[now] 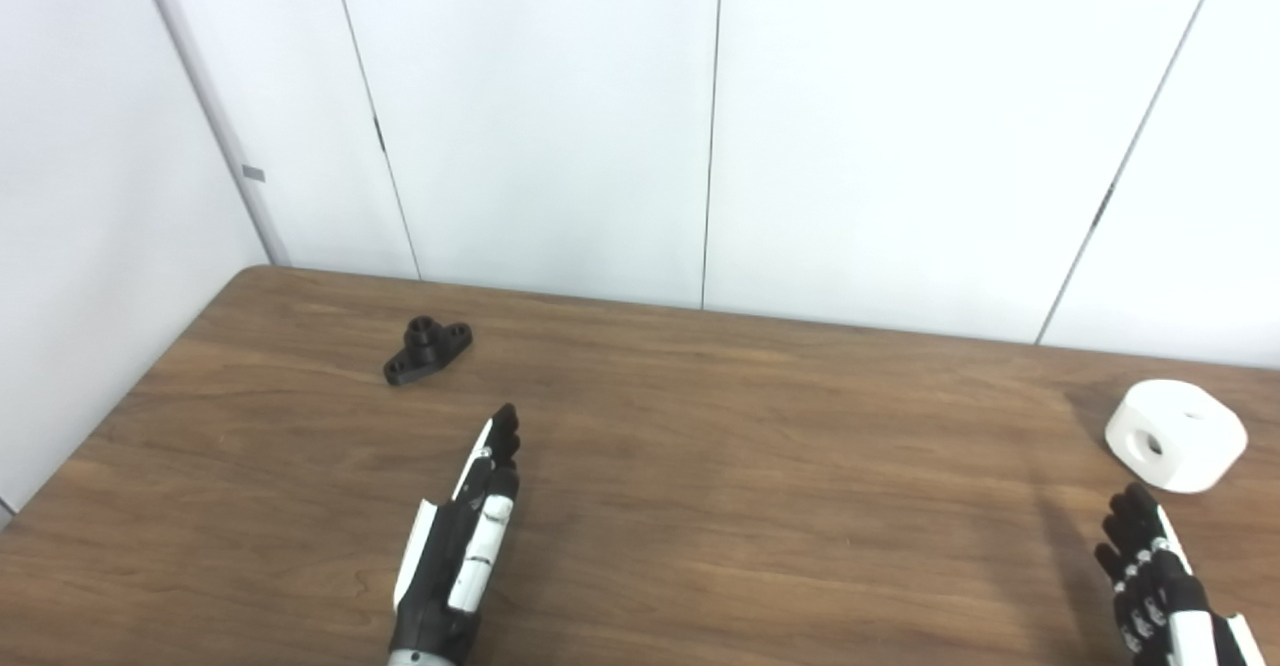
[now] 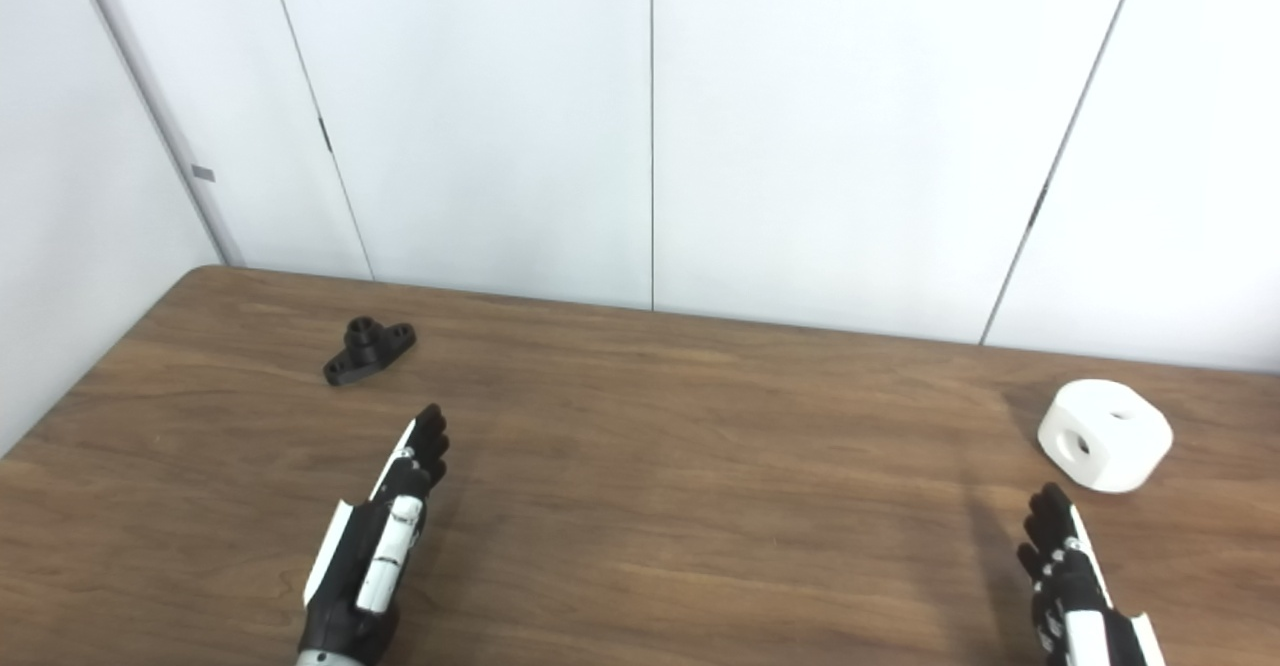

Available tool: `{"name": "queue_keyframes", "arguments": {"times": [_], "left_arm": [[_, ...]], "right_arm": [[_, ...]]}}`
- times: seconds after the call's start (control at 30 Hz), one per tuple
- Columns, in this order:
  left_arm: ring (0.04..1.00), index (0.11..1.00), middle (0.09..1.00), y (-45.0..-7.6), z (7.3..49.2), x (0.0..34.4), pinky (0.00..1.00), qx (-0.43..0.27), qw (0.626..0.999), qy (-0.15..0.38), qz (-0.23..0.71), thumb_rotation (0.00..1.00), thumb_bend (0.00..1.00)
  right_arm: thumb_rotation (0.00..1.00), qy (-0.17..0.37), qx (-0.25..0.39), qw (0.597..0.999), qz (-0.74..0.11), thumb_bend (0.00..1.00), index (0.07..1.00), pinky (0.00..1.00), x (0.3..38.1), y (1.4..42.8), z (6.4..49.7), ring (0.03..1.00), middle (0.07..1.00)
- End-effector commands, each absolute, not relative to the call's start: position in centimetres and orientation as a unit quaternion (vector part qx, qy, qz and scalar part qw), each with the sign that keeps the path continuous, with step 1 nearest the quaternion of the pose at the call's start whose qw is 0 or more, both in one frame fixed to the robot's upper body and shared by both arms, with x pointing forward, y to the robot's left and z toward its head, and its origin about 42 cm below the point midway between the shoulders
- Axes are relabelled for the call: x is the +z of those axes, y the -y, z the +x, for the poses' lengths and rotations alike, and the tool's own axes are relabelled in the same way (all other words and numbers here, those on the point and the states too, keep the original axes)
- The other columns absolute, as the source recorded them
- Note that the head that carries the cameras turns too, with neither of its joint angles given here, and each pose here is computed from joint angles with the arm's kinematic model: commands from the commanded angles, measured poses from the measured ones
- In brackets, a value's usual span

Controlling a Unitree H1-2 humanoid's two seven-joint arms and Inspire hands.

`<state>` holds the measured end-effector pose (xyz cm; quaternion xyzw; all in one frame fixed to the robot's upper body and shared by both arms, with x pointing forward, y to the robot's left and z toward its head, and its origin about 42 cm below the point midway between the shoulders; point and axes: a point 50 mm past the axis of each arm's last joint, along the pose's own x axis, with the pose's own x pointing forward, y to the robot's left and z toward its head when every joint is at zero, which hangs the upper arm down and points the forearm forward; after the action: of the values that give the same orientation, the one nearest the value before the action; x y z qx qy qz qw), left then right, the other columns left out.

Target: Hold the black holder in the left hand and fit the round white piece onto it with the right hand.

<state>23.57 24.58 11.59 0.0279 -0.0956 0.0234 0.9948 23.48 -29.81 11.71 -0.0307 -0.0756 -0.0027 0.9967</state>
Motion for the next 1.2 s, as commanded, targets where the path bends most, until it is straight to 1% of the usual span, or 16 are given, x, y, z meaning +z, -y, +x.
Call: {"name": "queue_keyframes", "arguments": {"times": [0.0,0.1,0.2,0.23,0.33,0.4,0.43,0.53,0.57,0.6,0.73,0.8,0.83,0.97,1.07,1.17], "left_arm": [[1.0,1.0,1.0,-24.0,23.1,9.8,1.0,0.023,0.997,0.074,0.027,0.81,0.56],[1.0,1.0,1.0,-24.3,23.3,10.3,1.0,0.02,0.996,0.076,0.045,0.77,0.55],[1.0,1.0,1.0,-25.2,23.6,11.2,1.0,0.022,0.993,0.081,0.082,0.7,0.55],[1.0,1.0,1.0,-25.6,23.8,11.6,1.0,0.026,0.991,0.085,0.096,0.67,0.58],[1.0,1.0,0.999,-26.4,24.3,12.7,1.0,0.035,0.989,0.087,0.115,0.64,0.62],[1.0,1.0,1.0,-27.2,24.9,13.8,0.99,0.045,0.987,0.089,0.129,0.57,0.72],[0.986,1.0,1.0,-27.6,25.2,14.4,0.94,0.051,0.985,0.092,0.135,0.54,0.76],[0.964,1.0,1.0,-28.6,26.0,15.9,0.87,0.066,0.98,0.091,0.167,0.48,0.82],[0.956,1.0,0.998,-29.2,26.4,16.6,0.86,0.074,0.976,0.089,0.182,0.47,0.85],[0.961,1.0,0.996,-29.6,26.7,17.1,0.88,0.079,0.974,0.088,0.192,0.45,0.87],[0.99,1.0,1.0,-31.8,27.9,19.0,0.92,0.1,0.961,0.079,0.247,0.45,0.95],[0.998,1.0,1.0,-32.7,28.4,19.8,0.98,0.11,0.954,0.069,0.271,0.46,0.97],[0.999,1.0,1.0,-33.0,28.7,20.2,0.99,0.113,0.951,0.065,0.281,0.46,0.97],[1.0,1.0,1.0,-35.0,30.0,21.4,1.0,0.129,0.926,0.072,0.347,0.44,0.93],[1.0,0.995,1.0,-36.5,31.3,21.9,1.0,0.152,0.894,0.069,0.416,0.5,0.96],[1.0,0.977,1.0,-37.6,32.8,22.4,1.0,0.172,0.87,0.071,0.456,0.51,0.98]], "right_arm": [[0.97,0.045,-0.012,0.999,-0.026,0.57,1.0,1.0,9.7,30.0,22.4,1.0,0.987],[0.96,0.047,-0.01,0.998,-0.028,0.58,1.0,1.0,9.7,30.1,22.4,1.0,0.988],[0.96,0.046,-0.01,0.998,-0.028,0.58,1.0,1.0,9.6,30.0,22.3,1.0,0.99],[0.95,0.047,-0.01,0.998,-0.03,0.58,1.0,1.0,9.6,30.0,22.3,1.0,0.988],[0.95,0.046,-0.01,0.998,-0.034,0.58,0.999,1.0,9.6,30.0,22.3,1.0,0.988],[0.95,0.045,-0.011,0.998,-0.035,0.59,0.993,1.0,9.6,29.9,22.3,1.0,0.984],[0.95,0.045,-0.011,0.998,-0.036,0.59,0.991,1.0,9.6,29.9,22.3,1.0,0.98],[0.94,0.045,-0.012,0.998,-0.035,0.6,0.991,1.0,9.6,29.7,22.3,1.0,0.98],[0.94,0.046,-0.012,0.998,-0.035,0.6,0.991,1.0,9.6,29.6,22.3,1.0,0.981],[0.94,0.046,-0.012,0.998,-0.036,0.6,0.99,1.0,9.6,29.6,22.2,1.0,0.981],[0.95,0.048,-0.012,0.998,-0.041,0.61,0.987,1.0,9.6,29.6,22.2,1.0,0.976],[0.94,0.049,-0.012,0.998,-0.039,0.61,0.986,1.0,9.6,29.5,22.1,1.0,0.976],[0.94,0.049,-0.012,0.998,-0.038,0.61,0.986,1.0,9.6,29.5,22.1,1.0,0.975],[0.94,0.044,-0.012,0.998,-0.044,0.62,0.988,1.0,9.7,29.5,22.0,1.0,0.978],[0.94,0.046,-0.012,0.998,-0.043,0.62,0.986,1.0,9.7,29.5,21.9,1.0,0.975],[0.93,0.046,-0.014,0.998,-0.041,0.62,0.983,1.0,9.7,29.5,21.9,1.0,0.973]]}}
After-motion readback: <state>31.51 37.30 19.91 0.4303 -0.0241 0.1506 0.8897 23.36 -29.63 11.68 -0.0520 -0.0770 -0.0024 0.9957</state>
